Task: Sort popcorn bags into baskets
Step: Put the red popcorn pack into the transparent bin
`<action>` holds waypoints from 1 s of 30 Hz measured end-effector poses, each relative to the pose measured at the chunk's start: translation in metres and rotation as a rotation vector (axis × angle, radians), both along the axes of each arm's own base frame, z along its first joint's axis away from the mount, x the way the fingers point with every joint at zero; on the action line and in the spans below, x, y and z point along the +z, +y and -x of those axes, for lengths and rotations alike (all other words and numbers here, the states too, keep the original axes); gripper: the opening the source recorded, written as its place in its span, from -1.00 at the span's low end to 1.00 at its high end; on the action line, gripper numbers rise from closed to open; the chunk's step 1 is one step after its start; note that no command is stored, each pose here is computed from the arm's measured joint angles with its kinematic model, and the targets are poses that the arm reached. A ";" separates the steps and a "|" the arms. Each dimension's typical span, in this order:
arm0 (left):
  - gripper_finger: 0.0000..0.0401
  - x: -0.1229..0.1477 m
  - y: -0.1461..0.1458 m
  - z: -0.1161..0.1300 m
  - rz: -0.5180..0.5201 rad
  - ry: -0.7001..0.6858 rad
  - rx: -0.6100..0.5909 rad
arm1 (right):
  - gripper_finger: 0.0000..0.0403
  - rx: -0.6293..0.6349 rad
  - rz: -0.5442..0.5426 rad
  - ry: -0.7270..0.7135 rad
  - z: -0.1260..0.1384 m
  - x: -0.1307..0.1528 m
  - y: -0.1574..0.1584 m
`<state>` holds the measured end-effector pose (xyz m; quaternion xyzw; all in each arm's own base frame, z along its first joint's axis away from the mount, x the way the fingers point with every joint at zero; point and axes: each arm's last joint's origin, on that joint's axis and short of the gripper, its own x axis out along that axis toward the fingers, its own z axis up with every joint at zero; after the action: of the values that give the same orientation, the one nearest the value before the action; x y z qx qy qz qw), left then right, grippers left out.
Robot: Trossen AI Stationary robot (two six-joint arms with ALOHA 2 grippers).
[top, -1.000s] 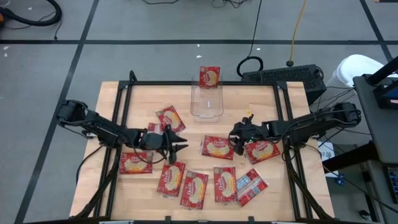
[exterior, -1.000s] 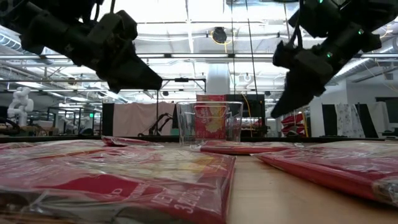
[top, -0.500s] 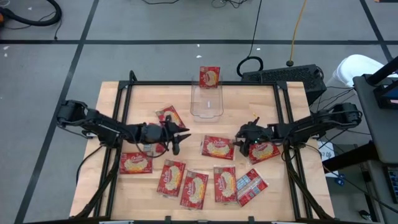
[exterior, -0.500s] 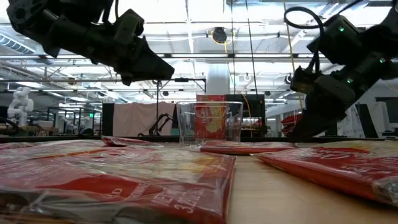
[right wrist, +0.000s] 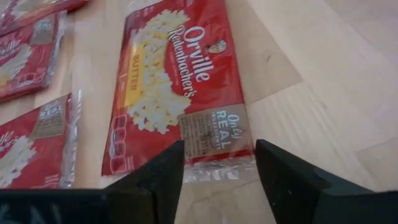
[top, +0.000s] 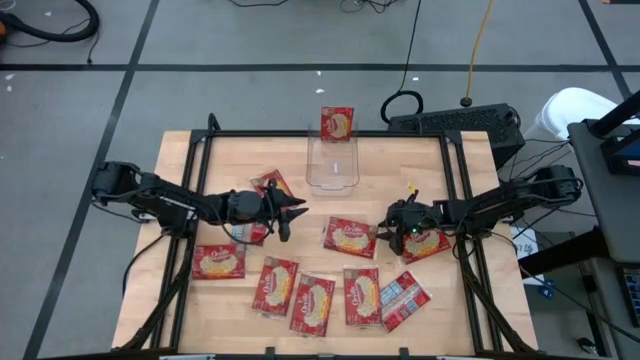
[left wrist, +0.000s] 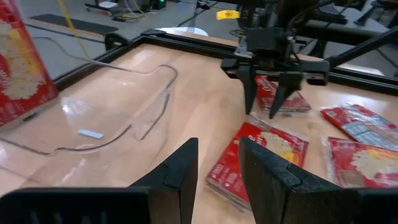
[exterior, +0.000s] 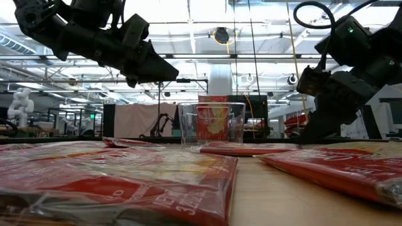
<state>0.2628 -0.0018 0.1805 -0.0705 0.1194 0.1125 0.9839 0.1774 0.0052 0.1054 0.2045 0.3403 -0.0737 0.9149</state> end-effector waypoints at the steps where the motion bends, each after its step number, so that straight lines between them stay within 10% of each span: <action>1: -0.40 0.000 0.000 0.000 0.003 0.000 -0.012 | -0.16 -0.002 -0.001 0.005 0.000 -0.001 0.000; 14: -0.40 0.000 -0.007 0.000 -0.012 0.006 -0.057 | -0.96 0.033 0.051 0.016 -0.007 -0.013 0.000; 30: -0.29 0.060 0.004 -0.037 -0.062 0.207 -0.184 | -1.00 0.266 0.383 -0.212 -0.070 0.059 0.002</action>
<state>0.2994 0.0017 0.2409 -0.0169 0.2227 0.0320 0.9742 0.2478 0.0073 0.1640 -0.0124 0.2461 0.0063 0.9691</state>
